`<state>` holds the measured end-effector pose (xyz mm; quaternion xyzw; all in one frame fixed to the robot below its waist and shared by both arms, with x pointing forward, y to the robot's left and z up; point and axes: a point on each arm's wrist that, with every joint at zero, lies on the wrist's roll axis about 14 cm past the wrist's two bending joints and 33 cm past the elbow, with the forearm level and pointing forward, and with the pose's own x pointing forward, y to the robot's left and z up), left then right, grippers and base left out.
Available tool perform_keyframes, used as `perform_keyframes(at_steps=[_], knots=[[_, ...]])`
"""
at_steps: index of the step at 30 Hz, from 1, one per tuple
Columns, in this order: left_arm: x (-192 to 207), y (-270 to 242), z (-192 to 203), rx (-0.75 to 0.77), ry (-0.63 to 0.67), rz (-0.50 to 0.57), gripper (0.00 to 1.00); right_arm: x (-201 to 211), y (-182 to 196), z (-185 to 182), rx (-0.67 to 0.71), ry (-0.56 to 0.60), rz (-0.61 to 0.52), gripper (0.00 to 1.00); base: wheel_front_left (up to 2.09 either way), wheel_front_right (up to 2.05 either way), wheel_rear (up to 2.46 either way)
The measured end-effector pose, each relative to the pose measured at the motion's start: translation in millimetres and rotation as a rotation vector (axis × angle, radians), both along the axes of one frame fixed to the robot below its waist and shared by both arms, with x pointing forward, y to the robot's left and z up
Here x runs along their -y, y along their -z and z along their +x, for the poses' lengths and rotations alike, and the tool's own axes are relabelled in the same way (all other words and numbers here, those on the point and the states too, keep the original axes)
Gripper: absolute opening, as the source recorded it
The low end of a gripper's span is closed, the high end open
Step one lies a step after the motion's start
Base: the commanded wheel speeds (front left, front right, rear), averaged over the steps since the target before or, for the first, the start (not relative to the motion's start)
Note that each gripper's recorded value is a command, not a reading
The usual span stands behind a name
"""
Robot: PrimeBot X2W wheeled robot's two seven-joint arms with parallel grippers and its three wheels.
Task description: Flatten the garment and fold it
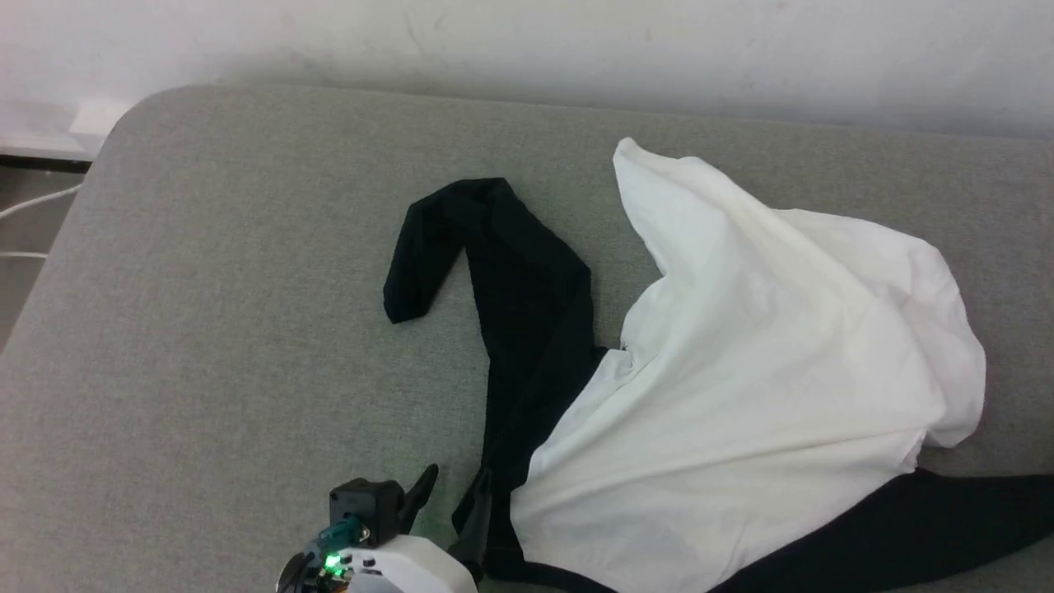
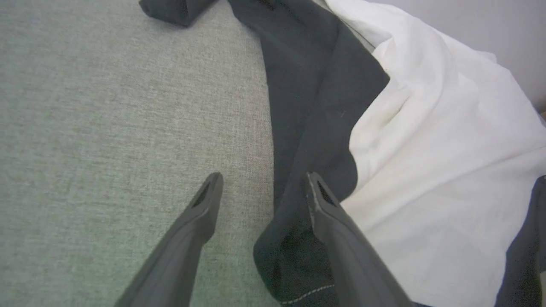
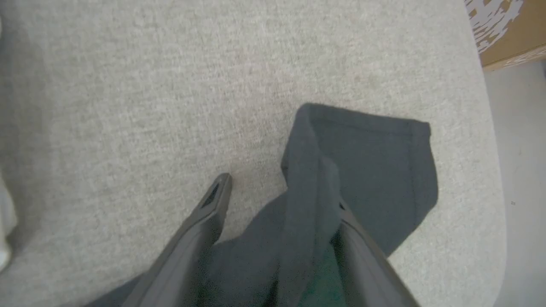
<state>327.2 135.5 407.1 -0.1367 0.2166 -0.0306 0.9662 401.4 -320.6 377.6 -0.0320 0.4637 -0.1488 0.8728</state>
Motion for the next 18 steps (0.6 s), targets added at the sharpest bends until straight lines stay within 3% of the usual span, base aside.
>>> perform_keyframes(at_steps=[1,2,8,13,18], knots=[[-1,1,-1,-0.002,-0.006,0.0,1.0,0,-1,5,0.009,-0.004,-0.005,0.27,0.0,0.0,0.0],[-2,2,-1,-0.005,-0.01,0.0,1.0,-2,-3,12,0.034,-0.014,-0.012,0.0,0.0,0.0,0.0],[-4,3,1,0.003,-0.019,0.003,1.0,-39,-53,77,0.324,-0.115,0.012,0.0,0.0,0.0,0.0],[1,2,2,0.005,-0.004,-0.007,1.0,-73,-114,112,0.597,-0.19,0.11,0.0,0.0,0.0,0.0],[7,1,4,0.009,0.012,-0.018,1.0,-48,-127,100,0.618,-0.177,0.067,0.0,0.0,0.0,0.0]])
